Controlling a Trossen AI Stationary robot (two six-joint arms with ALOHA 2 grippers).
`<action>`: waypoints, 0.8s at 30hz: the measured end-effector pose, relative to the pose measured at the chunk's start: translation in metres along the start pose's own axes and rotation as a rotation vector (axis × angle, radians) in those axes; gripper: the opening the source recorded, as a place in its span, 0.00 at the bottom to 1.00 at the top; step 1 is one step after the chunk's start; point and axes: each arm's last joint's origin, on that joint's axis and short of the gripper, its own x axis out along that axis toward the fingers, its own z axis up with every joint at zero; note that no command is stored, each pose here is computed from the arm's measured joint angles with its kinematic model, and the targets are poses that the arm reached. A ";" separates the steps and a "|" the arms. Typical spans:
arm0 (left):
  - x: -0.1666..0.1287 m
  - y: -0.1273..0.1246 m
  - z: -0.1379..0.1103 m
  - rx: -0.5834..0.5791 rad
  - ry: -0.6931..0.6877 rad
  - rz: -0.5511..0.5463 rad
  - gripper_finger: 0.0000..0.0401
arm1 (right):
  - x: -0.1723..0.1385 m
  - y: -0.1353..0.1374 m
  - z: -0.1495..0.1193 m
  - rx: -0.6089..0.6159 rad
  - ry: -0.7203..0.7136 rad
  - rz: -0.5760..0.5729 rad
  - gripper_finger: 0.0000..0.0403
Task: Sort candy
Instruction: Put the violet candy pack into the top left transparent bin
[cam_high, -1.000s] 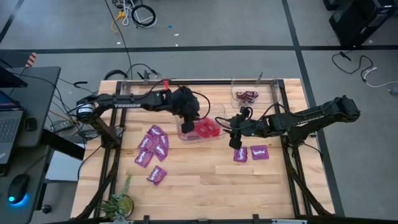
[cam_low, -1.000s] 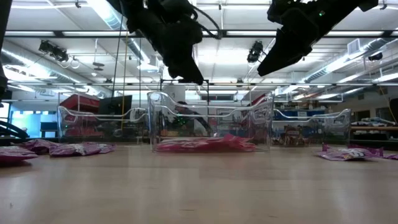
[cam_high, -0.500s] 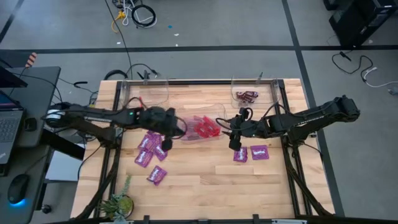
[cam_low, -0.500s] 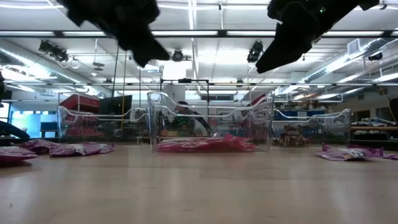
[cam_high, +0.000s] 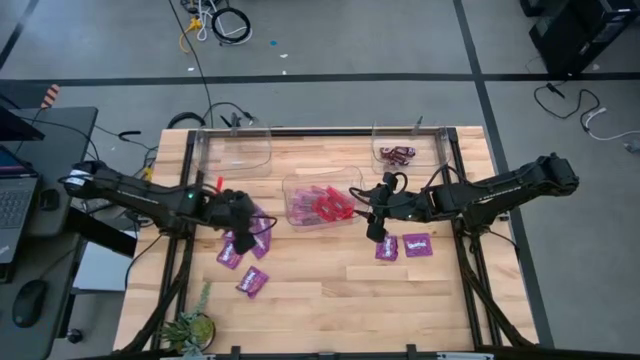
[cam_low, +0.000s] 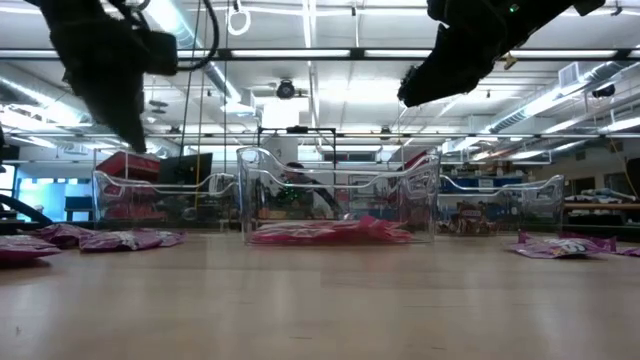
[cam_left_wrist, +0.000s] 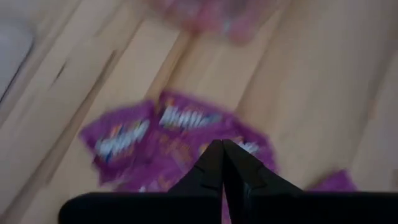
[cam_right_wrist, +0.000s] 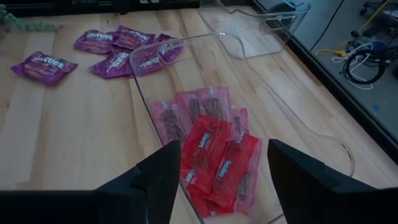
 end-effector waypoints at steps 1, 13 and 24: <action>0.000 0.001 -0.002 -0.011 0.019 0.014 0.03 | 0.000 0.000 0.000 0.000 0.000 0.000 0.56; 0.027 0.020 -0.042 -0.200 0.221 0.120 0.31 | 0.000 0.000 0.000 -0.026 0.000 0.000 0.56; 0.054 0.027 -0.065 -0.279 0.241 0.063 0.43 | 0.000 0.000 0.000 -0.026 0.000 0.000 0.55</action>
